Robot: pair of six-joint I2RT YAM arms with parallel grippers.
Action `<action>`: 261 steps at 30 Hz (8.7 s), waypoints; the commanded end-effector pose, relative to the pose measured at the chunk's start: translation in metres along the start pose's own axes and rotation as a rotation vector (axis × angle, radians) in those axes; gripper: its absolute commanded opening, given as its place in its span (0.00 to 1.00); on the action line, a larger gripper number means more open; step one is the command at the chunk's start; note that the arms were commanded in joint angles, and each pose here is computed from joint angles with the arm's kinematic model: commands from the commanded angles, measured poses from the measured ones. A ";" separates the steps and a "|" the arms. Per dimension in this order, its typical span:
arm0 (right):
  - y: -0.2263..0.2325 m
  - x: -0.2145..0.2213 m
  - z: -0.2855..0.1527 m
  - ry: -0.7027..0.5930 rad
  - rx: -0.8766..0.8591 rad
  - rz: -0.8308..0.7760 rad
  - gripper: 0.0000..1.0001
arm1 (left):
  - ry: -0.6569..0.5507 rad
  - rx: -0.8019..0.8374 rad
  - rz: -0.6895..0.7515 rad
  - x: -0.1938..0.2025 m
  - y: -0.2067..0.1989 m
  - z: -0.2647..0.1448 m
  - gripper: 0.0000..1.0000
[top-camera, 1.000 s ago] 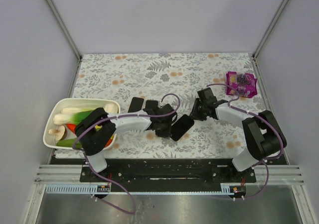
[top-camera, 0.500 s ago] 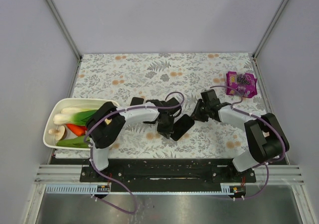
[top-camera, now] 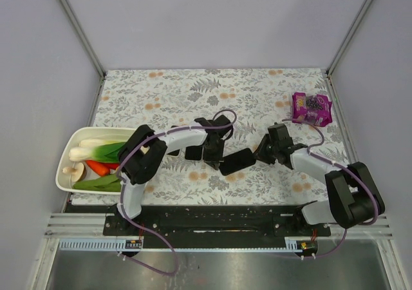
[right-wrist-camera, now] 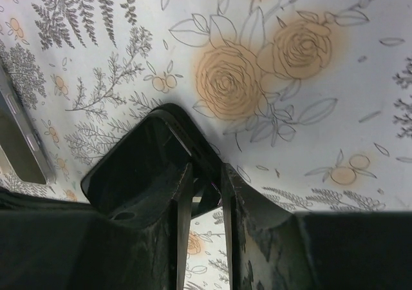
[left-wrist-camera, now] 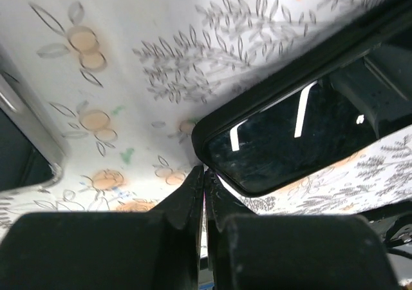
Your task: Put the phone into the phone case
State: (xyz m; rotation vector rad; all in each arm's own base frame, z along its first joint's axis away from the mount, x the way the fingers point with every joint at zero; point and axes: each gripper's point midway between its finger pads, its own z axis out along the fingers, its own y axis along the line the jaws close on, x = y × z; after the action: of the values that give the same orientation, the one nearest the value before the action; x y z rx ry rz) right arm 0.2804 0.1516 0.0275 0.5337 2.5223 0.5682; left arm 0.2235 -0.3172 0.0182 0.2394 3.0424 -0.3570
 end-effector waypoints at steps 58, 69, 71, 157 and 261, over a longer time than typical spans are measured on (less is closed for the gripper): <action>-0.026 0.061 -0.001 0.251 0.226 -0.180 0.05 | -0.259 0.232 -0.019 -0.072 -0.016 -0.003 0.28; -0.032 0.092 0.010 0.342 0.254 -0.187 0.00 | -0.245 0.233 -0.015 -0.071 -0.020 0.006 0.27; -0.036 0.094 0.011 0.347 0.267 -0.186 0.00 | -0.242 0.234 -0.016 -0.071 -0.019 0.007 0.27; 0.043 -0.041 0.046 0.271 0.113 -0.275 0.50 | -0.226 0.207 0.088 0.014 -0.068 0.016 0.32; 0.046 0.092 -0.003 0.318 -0.064 -0.095 0.43 | -0.300 0.187 -0.052 -0.109 -0.012 0.005 0.32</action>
State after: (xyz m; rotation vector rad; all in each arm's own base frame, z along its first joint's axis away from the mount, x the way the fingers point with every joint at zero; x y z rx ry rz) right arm 0.2658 0.1946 0.0225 0.3748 2.6454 0.5449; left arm 0.3057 -0.3249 0.0242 0.0731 2.8153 -0.5834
